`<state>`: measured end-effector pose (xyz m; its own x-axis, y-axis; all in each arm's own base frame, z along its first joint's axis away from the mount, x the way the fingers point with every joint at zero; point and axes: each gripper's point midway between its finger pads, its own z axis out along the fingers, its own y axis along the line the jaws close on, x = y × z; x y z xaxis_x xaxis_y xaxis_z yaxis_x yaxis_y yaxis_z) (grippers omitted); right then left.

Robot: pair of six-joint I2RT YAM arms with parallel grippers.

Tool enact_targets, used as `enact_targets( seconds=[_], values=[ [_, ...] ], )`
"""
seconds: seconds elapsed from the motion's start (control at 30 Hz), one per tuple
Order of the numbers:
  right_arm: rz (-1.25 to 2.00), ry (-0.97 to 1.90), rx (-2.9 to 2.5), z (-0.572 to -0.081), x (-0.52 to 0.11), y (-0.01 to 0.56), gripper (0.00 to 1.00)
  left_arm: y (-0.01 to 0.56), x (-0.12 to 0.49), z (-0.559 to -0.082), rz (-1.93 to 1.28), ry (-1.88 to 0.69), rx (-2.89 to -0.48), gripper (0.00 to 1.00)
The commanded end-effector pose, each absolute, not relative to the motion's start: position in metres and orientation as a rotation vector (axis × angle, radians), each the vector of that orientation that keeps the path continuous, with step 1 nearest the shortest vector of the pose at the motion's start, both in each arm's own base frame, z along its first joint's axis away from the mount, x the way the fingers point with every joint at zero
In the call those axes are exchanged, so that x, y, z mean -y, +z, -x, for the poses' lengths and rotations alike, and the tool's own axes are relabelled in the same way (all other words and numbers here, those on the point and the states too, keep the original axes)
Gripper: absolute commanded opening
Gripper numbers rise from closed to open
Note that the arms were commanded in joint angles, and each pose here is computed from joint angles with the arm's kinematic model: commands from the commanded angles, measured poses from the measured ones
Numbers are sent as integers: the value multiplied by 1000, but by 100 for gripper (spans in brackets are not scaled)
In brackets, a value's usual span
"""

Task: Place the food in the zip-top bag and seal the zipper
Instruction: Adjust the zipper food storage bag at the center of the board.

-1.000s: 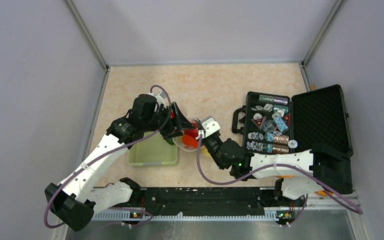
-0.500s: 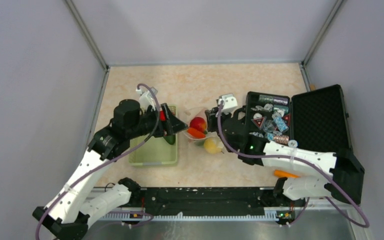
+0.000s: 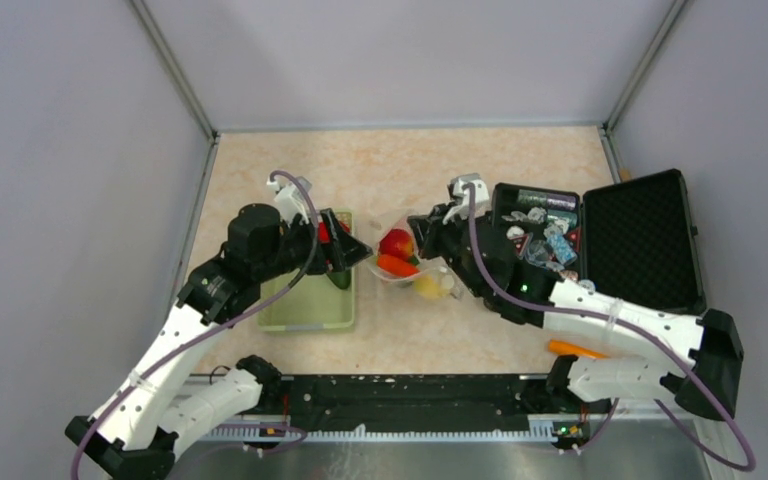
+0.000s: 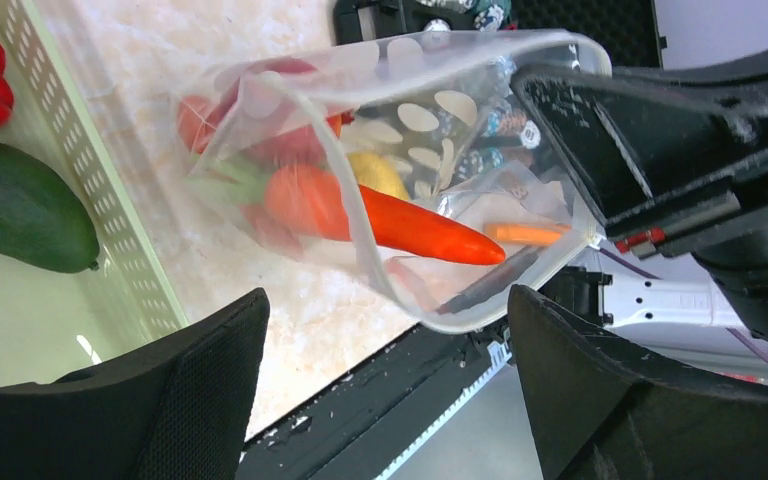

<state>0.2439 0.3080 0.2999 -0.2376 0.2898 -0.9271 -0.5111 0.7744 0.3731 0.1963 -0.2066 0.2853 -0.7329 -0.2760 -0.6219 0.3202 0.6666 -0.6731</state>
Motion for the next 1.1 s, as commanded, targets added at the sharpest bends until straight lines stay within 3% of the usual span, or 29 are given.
enact_targets(
  seconds=[0.0,0.2,0.33,0.47,0.57,0.63,0.77,0.93,1.07],
  values=[
    [8,408,-1740,-285,-264,303,0,300,205,-205,-29,-1034,-2063,88],
    [61,597,-1752,-304,-270,311,0,292,201,-207,-7,-1006,-2075,88],
    [485,955,-1715,-238,-363,294,0,283,194,-212,65,-968,-2075,88],
    [273,582,-1786,-293,-306,311,0,289,195,-211,55,-989,-2052,89],
    [247,733,-1708,-307,-290,327,0,289,196,-210,58,-999,-2047,89],
    [328,689,-1810,-303,-296,307,0,287,199,-211,55,-1015,-2046,89],
    [155,646,-1860,-307,-282,284,0,283,214,-209,-12,-1088,-2076,88],
    [166,776,-1699,-296,-285,321,0,276,221,-210,-56,-1092,-2118,88],
    [230,783,-1764,-292,-295,308,0,287,224,-220,3,-1116,-2074,89]
  ],
)
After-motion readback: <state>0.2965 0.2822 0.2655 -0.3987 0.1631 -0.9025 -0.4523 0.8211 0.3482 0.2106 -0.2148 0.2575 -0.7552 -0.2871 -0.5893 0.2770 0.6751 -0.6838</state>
